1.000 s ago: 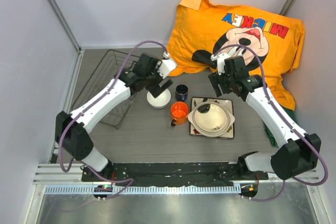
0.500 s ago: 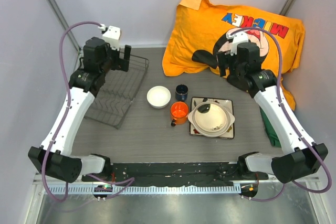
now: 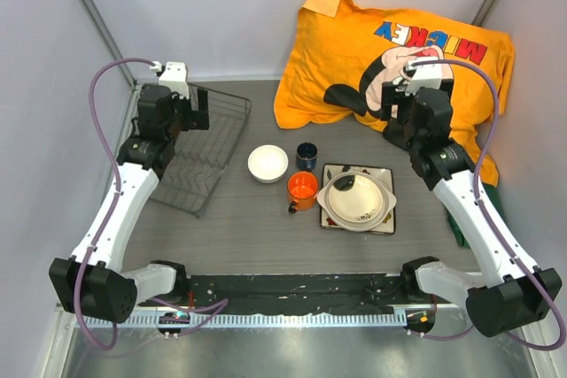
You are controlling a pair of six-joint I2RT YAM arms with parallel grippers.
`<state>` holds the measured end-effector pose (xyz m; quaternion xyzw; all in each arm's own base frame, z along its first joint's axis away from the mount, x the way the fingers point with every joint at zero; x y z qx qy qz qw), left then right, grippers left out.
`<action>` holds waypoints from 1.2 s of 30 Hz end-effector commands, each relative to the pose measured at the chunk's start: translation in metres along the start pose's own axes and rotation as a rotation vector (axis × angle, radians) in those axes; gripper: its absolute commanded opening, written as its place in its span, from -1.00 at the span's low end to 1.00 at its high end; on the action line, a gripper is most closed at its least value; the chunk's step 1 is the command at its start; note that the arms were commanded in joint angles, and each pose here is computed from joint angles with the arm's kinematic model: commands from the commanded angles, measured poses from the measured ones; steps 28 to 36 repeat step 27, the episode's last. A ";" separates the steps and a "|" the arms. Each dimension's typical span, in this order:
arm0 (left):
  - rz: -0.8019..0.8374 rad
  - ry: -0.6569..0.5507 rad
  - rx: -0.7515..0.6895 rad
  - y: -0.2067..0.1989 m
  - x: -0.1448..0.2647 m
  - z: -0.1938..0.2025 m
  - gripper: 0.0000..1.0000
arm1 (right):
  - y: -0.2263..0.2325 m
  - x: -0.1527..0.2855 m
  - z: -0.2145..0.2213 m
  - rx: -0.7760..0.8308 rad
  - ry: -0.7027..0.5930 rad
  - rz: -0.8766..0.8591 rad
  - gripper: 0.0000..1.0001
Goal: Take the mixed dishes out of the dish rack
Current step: Reset both arms
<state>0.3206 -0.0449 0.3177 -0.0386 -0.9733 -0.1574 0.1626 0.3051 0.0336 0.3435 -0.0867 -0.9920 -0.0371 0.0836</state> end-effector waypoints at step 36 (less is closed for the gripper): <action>-0.083 -0.181 0.028 0.013 0.008 -0.027 1.00 | -0.001 0.005 -0.022 -0.083 -0.149 0.000 0.99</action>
Point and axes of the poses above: each gripper's point midway between its finger pads, its own x axis back along the fingers, its own y axis along the line the jaws close on, z = x × y, the point moved 7 cm from there along x, back along the fingers, and after that the axes turned 14 degrees about -x, right-handed, at the moved point
